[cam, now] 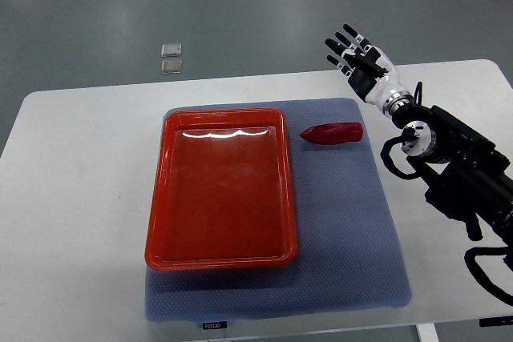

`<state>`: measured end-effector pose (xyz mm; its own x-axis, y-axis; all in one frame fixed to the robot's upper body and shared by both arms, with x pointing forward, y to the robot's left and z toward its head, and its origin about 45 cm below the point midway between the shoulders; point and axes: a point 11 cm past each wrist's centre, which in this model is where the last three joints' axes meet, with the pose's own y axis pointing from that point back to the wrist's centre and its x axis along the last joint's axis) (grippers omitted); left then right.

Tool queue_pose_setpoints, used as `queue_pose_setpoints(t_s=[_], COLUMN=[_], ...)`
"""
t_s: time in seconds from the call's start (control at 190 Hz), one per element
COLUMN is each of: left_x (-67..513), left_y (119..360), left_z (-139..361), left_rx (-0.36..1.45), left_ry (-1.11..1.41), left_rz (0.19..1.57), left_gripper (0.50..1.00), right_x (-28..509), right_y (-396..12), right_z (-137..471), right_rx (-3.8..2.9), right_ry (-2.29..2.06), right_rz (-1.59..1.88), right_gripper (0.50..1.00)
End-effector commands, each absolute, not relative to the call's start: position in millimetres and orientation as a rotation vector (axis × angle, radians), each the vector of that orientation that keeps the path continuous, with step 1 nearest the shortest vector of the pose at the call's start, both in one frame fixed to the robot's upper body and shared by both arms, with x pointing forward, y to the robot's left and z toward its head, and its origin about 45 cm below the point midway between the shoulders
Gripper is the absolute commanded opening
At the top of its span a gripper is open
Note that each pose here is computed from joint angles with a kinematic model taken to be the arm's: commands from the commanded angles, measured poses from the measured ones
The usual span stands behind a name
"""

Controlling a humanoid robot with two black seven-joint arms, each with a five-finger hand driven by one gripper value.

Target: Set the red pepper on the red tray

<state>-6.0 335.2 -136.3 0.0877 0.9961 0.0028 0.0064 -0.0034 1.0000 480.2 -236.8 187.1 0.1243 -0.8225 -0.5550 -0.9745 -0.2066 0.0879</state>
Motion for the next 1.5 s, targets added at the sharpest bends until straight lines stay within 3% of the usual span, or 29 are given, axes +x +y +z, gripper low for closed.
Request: queue_pose_setpoints(t_s=[0.0, 1.497], left_x=[-4.8, -4.2], left_y=[335.7, 334.6], left_z=[-136.2, -136.3], left_rx=[1.257, 1.253], left_ry=[1.144, 1.138], left_rz=[1.144, 1.141], left_gripper=[1.000, 1.000], right_x=[480.2, 493.9], right_y=[-236.7, -243.1], right_z=[187.2, 207.7], right_rx=[-2.110, -2.073], right_ry=[1.757, 1.897], right_rz=[0.725, 0.646], right_gripper=[0.926, 0.926])
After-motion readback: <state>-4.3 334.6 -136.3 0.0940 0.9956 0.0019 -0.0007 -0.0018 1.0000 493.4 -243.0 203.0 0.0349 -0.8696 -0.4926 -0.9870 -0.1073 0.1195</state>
